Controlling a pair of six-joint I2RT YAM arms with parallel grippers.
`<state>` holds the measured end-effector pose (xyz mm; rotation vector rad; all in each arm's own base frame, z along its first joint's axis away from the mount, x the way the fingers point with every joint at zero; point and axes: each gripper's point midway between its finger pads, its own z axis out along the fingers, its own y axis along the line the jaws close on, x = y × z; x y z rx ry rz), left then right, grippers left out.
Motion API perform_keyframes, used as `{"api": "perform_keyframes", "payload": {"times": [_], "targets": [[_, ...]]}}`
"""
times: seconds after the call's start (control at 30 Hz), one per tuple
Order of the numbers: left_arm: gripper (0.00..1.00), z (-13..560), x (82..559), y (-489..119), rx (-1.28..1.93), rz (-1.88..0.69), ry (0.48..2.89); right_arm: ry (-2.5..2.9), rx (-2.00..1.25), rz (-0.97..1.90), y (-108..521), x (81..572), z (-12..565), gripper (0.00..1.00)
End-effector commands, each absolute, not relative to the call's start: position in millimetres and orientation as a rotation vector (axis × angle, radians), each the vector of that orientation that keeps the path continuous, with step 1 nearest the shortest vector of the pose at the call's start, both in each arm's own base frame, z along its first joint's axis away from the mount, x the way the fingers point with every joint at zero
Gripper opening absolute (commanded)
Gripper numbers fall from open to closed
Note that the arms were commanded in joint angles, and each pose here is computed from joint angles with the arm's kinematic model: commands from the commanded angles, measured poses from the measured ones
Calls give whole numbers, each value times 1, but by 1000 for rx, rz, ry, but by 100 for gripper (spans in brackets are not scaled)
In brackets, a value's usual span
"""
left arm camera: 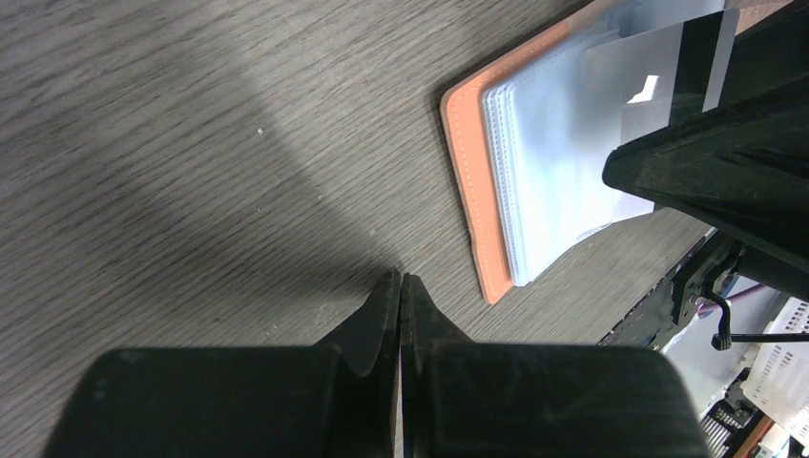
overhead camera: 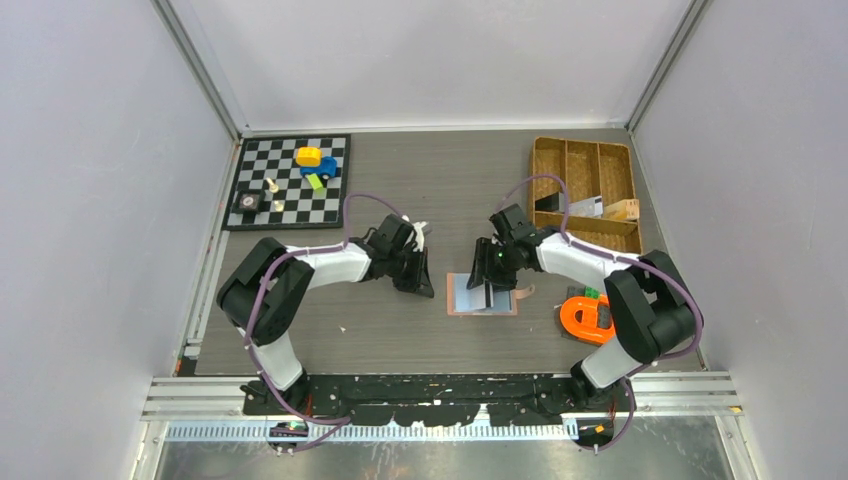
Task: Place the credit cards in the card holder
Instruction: Insert the credit card into the card holder.
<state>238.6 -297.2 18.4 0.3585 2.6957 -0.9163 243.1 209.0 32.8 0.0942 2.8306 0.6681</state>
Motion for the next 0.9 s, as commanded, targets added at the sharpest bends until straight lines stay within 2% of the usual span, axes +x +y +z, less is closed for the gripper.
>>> {"api": "perform_keyframes", "payload": {"times": [0.0,0.27,0.4,0.6,0.7,0.87], "targets": [[0,-22,223,-262,343,-687,2816,2788,81,502,197,249,51,56],[0,-7,224,-271,329,-768,2780,2720,16,321,192,253,69,59],[10,6,224,-278,313,-810,2746,2716,16,295,192,252,71,59],[32,19,219,-297,262,-917,2701,2754,77,276,188,244,61,59],[38,21,216,-309,253,-978,2677,2764,90,313,192,240,57,60],[40,14,216,-319,227,-1032,2678,2780,121,344,197,237,50,60]]}}
